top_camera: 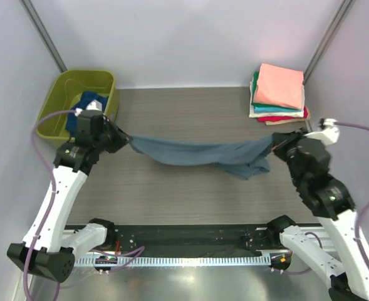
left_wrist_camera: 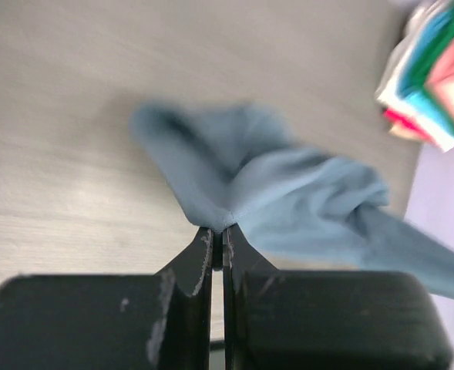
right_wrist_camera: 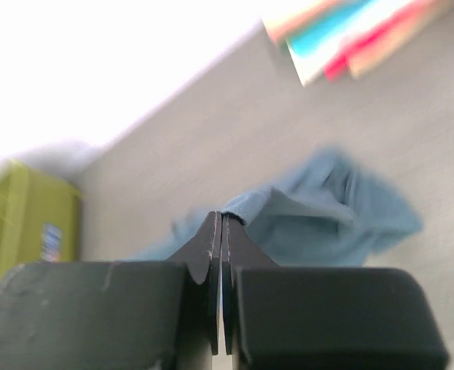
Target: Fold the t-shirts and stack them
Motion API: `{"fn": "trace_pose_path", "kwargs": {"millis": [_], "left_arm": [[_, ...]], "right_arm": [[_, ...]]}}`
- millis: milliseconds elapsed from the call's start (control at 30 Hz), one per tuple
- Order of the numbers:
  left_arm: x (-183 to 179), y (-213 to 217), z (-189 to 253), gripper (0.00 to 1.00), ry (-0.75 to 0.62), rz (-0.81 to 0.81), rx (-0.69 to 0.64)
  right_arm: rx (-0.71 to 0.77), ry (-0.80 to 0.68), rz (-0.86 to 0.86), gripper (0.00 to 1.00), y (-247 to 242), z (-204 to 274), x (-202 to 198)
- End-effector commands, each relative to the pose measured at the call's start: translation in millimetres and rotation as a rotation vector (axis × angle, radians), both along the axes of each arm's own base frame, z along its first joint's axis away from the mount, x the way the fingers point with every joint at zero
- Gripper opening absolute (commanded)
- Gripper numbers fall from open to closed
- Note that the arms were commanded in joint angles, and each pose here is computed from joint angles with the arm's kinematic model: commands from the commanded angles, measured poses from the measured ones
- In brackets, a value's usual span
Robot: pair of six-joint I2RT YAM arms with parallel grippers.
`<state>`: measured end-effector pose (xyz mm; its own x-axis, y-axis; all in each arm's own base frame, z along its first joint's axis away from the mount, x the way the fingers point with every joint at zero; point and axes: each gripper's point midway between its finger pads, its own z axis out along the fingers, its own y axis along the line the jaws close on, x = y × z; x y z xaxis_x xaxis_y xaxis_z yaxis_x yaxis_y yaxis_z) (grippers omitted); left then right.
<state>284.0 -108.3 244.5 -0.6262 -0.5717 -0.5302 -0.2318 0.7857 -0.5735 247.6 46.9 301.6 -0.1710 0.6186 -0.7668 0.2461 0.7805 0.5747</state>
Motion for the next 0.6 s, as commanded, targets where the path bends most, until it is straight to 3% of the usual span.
{"fn": "trace_pose_path", "kwargs": {"millis": [0, 100, 367, 500, 567], "left_arm": [[-12, 29, 58, 0.0, -0.119, 0.066, 0.108], [-27, 41, 132, 0.0, -0.272, 0.092, 0.118], [-77, 47, 243, 0.0, -0.497, 0.056, 0.076], [-102, 47, 286, 0.0, -0.599, 0.033, 0.046], [-95, 44, 292, 0.01, -0.598, 0.021, 0.048]], "right_arm": [[-0.052, -0.194, -0.097, 0.01, -36, 93, -26], [-0.047, -0.313, -0.155, 0.01, -60, 151, -56], [-0.05, -0.547, -0.225, 0.01, -110, 261, -148], [-0.079, -0.613, -0.201, 0.01, -113, 299, -164], [-0.111, -0.611, -0.172, 0.01, -105, 317, -154]]}}
